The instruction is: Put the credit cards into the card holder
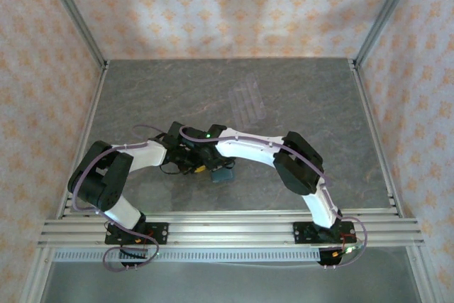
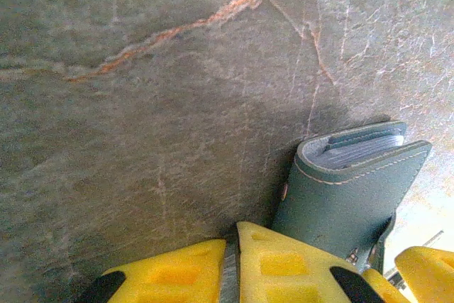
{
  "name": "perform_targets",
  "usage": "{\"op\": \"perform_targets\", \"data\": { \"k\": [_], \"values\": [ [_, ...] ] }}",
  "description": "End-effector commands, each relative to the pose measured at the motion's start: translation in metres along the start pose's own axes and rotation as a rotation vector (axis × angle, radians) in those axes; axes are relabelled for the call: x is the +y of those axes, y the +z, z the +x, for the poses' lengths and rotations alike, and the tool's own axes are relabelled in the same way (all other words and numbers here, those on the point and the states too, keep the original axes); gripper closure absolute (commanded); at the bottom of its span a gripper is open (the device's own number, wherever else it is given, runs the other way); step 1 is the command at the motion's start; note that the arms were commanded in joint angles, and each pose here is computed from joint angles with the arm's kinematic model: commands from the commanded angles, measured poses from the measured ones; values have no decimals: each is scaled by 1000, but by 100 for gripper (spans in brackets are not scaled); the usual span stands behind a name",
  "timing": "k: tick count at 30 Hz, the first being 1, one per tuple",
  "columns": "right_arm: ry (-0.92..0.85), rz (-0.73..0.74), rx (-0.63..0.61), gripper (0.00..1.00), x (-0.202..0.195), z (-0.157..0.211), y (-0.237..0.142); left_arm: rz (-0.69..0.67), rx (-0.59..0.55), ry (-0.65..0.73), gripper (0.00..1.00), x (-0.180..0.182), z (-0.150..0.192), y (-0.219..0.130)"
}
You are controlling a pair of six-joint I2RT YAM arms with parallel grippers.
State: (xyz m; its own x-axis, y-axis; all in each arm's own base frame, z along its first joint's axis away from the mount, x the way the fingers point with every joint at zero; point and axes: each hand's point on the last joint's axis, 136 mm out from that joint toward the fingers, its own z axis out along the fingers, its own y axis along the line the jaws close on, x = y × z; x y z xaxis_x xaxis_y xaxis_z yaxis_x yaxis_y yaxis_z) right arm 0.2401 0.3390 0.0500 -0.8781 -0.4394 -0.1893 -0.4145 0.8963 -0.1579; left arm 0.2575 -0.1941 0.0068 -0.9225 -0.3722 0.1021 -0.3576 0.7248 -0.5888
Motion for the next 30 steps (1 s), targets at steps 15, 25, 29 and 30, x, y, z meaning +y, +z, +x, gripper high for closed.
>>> {"op": "perform_targets", "data": {
  "k": [15,25,29,30],
  "values": [
    [-23,46,-1,94,-4,-3,-3,-35,-19,26,86,19,-5,28],
    [-4,-55,1,100,9,-2,-9,-18,-14,74,86,6,0,29],
    [28,-93,-5,100,7,-2,-11,-17,-2,99,86,-1,7,34],
    [42,-106,-10,100,6,-4,-13,-16,-1,100,86,-2,8,36]
  ]
}}
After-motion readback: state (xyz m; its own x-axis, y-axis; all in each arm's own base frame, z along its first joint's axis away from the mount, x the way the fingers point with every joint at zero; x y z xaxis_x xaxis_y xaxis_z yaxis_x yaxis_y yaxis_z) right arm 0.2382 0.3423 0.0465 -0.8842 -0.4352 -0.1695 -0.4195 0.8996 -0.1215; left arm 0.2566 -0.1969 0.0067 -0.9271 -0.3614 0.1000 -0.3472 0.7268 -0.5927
